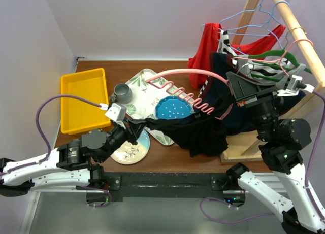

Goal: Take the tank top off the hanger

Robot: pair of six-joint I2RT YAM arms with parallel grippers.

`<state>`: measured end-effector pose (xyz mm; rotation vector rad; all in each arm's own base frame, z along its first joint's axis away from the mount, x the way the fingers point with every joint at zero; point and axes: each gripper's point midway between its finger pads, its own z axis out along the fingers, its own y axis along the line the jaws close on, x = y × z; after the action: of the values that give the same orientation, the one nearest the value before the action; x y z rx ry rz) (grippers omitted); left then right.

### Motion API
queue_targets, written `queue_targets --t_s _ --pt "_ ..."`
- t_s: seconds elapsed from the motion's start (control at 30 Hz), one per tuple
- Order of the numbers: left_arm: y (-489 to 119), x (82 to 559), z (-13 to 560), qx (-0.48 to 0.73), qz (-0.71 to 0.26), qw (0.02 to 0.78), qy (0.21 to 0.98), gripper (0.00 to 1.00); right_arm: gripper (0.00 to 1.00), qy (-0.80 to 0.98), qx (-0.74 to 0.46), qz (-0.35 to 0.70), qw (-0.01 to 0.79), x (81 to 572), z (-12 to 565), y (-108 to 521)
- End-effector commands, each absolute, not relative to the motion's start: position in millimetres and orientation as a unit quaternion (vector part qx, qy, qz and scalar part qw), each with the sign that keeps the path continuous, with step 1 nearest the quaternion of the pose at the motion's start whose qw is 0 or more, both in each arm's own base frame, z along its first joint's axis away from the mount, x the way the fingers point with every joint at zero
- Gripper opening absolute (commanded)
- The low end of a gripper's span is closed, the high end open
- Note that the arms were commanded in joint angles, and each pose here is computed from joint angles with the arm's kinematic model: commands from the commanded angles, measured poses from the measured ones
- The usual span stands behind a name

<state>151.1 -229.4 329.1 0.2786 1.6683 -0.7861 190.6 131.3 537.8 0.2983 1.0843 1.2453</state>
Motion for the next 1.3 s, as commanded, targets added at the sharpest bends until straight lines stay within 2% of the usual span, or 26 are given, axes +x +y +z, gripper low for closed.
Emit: queue_targets --t_s 0.0,0.17,0.3,0.37,0.47,0.63,0.83,0.93,0.97,1.07,1.17,1.27 --pt "-252 141 333 0.162 -0.380 0.599 0.686 0.00 0.00 0.423 0.153 0.580 0.679 174 569 114" --pt "-269 136 331 0.186 -0.397 0.597 0.672 0.00 0.00 0.442 0.150 0.570 0.676 176 560 116" --pt "-279 138 326 0.201 -0.386 0.596 0.674 0.05 0.00 0.450 0.144 0.563 0.678 175 557 117" --pt "-282 140 320 0.207 -0.376 0.596 0.678 0.00 0.00 0.452 0.144 0.562 0.678 175 555 116" --pt "-286 143 316 0.206 -0.369 0.596 0.683 0.00 0.00 0.455 0.139 0.555 0.683 173 554 115" --pt "-278 143 343 0.195 -0.377 0.610 0.669 0.00 0.00 0.450 0.115 0.547 0.696 164 560 113" --pt "-208 167 391 0.093 -0.306 0.661 0.679 0.00 0.00 0.458 0.061 0.534 0.708 153 564 121" --pt "-168 183 415 0.053 -0.219 0.692 0.686 0.00 0.00 0.466 0.057 0.528 0.708 154 556 122" --pt "-143 190 433 0.026 -0.161 0.706 0.689 0.00 0.00 0.470 0.056 0.525 0.707 156 552 123" --pt "-99 197 483 -0.020 -0.074 0.732 0.677 0.00 0.00 0.472 0.054 0.521 0.709 155 548 122" --pt "-76 196 524 -0.045 -0.059 0.755 0.651 0.00 0.00 0.470 0.054 0.520 0.711 154 549 121" --pt "-69 196 540 -0.043 -0.030 0.759 0.649 0.00 0.00 0.469 0.054 0.516 0.715 151 550 118"
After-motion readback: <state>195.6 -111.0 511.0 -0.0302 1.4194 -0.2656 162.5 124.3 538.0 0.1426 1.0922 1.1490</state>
